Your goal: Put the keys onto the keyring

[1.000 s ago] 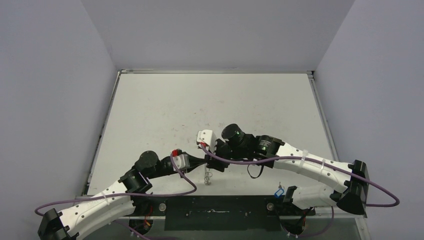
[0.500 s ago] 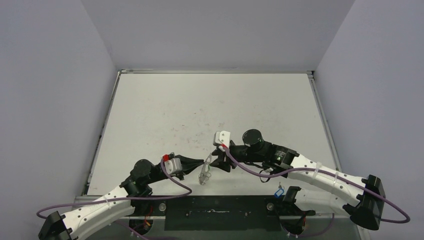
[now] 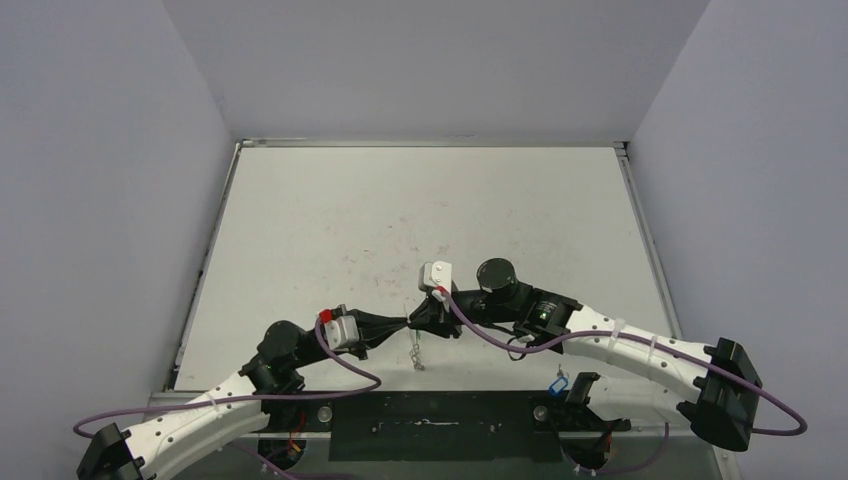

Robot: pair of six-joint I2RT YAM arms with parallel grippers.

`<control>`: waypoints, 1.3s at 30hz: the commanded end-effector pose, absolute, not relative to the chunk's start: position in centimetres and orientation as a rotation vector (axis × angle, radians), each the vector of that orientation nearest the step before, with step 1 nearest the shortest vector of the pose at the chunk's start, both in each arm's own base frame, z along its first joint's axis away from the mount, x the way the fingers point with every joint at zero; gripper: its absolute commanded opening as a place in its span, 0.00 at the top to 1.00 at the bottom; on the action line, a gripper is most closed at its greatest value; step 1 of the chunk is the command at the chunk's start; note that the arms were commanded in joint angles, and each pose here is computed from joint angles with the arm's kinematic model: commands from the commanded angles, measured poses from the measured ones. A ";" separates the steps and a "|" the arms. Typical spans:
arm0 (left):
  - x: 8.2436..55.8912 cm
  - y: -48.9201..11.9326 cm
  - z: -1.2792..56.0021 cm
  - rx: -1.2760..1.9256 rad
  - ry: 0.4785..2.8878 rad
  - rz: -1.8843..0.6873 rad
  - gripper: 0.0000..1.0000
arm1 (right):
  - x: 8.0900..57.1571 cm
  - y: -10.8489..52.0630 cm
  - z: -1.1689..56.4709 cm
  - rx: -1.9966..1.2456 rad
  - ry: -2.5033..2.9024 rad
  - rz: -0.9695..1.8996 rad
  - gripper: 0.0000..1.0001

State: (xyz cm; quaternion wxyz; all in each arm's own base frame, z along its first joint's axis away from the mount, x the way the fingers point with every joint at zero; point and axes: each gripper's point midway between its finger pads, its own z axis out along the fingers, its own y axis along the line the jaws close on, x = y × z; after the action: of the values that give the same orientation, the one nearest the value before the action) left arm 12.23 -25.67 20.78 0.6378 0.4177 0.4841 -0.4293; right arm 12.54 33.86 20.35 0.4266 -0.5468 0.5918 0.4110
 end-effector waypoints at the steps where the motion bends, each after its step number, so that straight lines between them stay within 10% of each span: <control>1: 12.0 -25.5 23.6 0.908 1.005 -0.988 1.00 | 12.8 34.8 21.6 -1.351 1.429 1.055 0.92; 9: 12.0 -25.3 23.4 0.915 1.014 -0.973 1.00 | 13.2 34.3 21.6 -1.355 1.480 1.020 1.00; 18: 12.3 -24.9 22.0 1.024 1.111 -0.886 0.74 | 13.4 33.0 20.6 -1.461 1.706 0.916 1.00; 39: 12.2 -26.5 21.0 1.146 1.168 -0.917 0.73 | 11.8 34.4 20.7 -1.632 1.801 0.906 1.00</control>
State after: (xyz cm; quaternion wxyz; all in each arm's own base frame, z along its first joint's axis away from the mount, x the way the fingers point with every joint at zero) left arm 12.47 -25.75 17.46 0.5628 0.4964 0.5444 -0.3747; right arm 11.66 33.22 18.80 0.2458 -0.6029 0.6862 0.3245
